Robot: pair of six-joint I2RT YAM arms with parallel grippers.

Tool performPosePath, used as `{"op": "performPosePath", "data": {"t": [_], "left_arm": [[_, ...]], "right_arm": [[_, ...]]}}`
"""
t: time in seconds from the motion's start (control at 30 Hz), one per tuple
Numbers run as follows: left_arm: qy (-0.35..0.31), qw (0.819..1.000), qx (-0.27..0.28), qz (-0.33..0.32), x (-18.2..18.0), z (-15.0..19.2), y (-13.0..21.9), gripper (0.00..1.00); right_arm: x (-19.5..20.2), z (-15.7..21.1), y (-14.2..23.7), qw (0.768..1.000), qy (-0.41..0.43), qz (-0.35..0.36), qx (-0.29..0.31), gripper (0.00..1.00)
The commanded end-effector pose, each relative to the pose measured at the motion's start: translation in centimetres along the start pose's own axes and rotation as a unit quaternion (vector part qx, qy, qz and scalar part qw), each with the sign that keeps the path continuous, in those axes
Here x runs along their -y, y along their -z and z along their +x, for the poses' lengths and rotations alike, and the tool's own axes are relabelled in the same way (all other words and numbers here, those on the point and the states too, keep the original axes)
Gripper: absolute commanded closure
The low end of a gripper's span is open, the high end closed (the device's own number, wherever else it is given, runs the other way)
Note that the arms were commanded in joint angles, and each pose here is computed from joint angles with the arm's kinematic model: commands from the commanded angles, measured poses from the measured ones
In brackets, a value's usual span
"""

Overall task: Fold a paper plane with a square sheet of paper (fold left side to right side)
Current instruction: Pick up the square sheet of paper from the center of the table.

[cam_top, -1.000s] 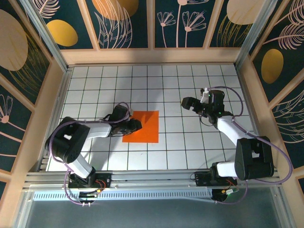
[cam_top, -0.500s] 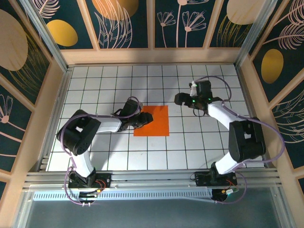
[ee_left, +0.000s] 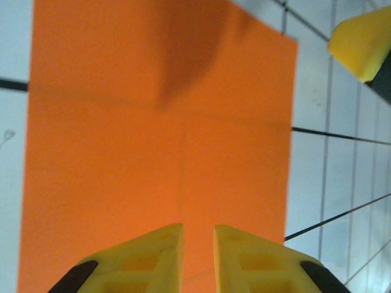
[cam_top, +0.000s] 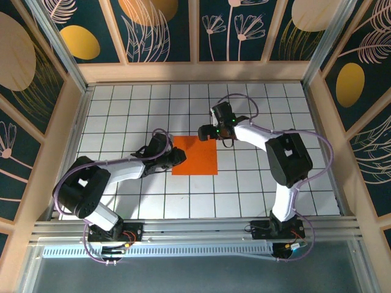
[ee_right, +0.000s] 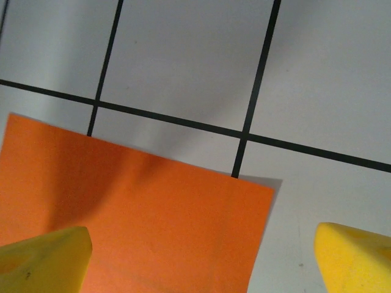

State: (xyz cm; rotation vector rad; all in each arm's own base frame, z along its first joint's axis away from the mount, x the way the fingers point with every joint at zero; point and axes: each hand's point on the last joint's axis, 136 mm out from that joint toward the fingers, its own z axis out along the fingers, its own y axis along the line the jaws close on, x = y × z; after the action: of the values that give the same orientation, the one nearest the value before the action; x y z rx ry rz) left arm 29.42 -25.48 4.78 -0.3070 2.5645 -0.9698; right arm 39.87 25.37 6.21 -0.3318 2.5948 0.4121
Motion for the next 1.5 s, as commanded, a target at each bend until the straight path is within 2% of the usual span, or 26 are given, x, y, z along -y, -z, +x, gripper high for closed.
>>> {"op": "performPosePath", "data": {"t": [0.0,0.63,1.03,1.2,1.47], "left_arm": [[-0.005,1.000,-0.015,-0.025,-1.5,0.8,-0.6,0.81],[0.000,0.998,-0.038,-0.054,-4.0,2.2,-1.9,0.85],[0.007,0.998,-0.035,-0.044,-3.9,2.2,-2.2,0.85],[0.010,0.999,-0.034,-0.031,-3.4,2.2,-2.2,0.85],[0.016,1.000,-0.023,-0.013,-2.8,1.8,-2.1,0.80]], "right_arm": [[0.2,0.2,-0.7,0.999,0.024,0.033,-0.014,0.06],[-1.5,3.4,-3.8,0.996,0.052,0.031,-0.064,0.10],[-4.0,4.1,-2.2,0.995,0.068,0.004,-0.074,0.12],[-4.7,4.4,-1.7,0.994,0.075,0.001,-0.082,0.20],[-4.7,5.1,-1.7,0.991,0.083,0.005,-0.102,0.43]]}}
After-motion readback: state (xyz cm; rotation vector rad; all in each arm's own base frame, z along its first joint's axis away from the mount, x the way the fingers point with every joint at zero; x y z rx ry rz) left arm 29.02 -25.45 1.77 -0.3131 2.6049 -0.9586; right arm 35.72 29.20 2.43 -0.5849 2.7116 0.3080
